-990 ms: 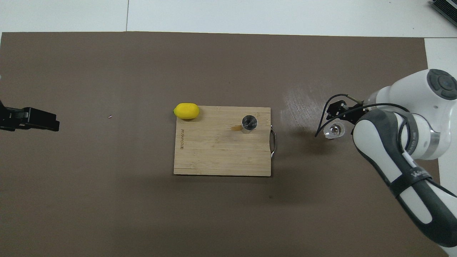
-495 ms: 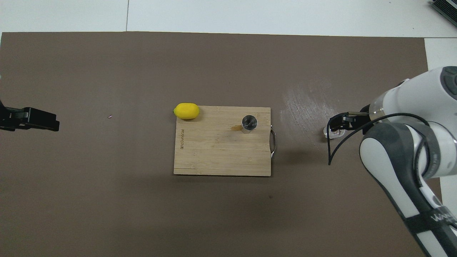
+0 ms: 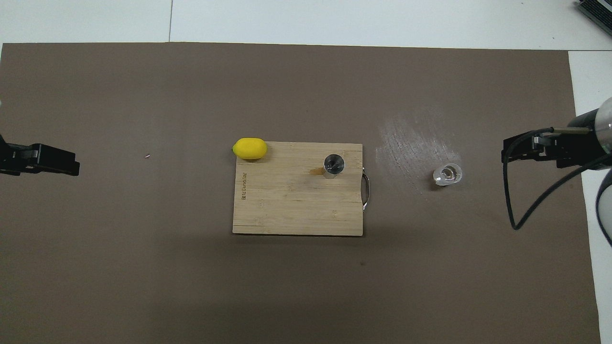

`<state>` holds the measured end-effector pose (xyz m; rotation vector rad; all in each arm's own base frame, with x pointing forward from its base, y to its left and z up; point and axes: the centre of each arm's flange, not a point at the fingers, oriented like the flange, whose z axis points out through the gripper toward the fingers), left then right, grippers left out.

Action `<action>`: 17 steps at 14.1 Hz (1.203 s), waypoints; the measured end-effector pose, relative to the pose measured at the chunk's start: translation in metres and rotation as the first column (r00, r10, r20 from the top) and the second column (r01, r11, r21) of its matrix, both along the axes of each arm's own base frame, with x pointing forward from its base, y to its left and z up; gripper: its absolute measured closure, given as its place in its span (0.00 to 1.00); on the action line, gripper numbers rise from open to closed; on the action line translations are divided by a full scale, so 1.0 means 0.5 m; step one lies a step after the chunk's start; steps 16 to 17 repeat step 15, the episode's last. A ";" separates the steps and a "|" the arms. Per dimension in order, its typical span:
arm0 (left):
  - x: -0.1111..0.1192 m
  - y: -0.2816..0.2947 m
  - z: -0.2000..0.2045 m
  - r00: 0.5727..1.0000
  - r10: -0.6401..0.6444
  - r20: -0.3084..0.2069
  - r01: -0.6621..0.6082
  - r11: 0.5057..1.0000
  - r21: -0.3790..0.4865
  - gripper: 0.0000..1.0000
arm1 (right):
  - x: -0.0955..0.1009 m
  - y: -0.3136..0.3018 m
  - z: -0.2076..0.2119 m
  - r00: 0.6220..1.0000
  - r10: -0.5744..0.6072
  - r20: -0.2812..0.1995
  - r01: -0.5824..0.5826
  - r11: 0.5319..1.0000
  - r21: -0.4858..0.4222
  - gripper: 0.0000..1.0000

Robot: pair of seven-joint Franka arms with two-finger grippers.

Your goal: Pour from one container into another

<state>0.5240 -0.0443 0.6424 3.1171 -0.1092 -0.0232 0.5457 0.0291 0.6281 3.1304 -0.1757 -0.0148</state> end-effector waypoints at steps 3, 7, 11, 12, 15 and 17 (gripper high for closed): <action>0.000 0.000 0.000 1.000 0.000 0.000 0.000 1.000 0.000 0.00 | 0.000 -0.011 0.030 0.999 -0.008 -0.043 0.007 1.000 -0.019 0.00; 0.000 0.000 0.000 1.000 0.000 0.000 0.000 1.000 0.000 0.00 | 0.014 -0.032 0.002 0.997 -0.021 -0.080 0.019 1.000 -0.018 0.00; 0.000 0.000 0.000 1.000 0.000 0.000 0.000 1.000 0.000 0.00 | 0.011 -0.021 -0.009 0.995 -0.012 -0.102 0.012 1.000 0.001 0.00; 0.000 0.000 0.000 1.000 0.000 0.000 0.000 1.000 0.000 0.00 | 0.010 -0.019 -0.010 0.994 -0.011 -0.105 0.011 1.000 0.004 0.00; 0.000 0.000 0.000 1.000 0.000 0.000 0.000 1.000 0.000 0.00 | 0.009 -0.014 -0.014 0.994 -0.007 -0.109 0.008 1.000 0.008 0.00; 0.000 0.000 0.000 1.000 0.000 0.000 0.000 1.000 0.000 0.00 | 0.009 -0.014 -0.014 0.994 -0.007 -0.109 0.008 1.000 0.008 0.00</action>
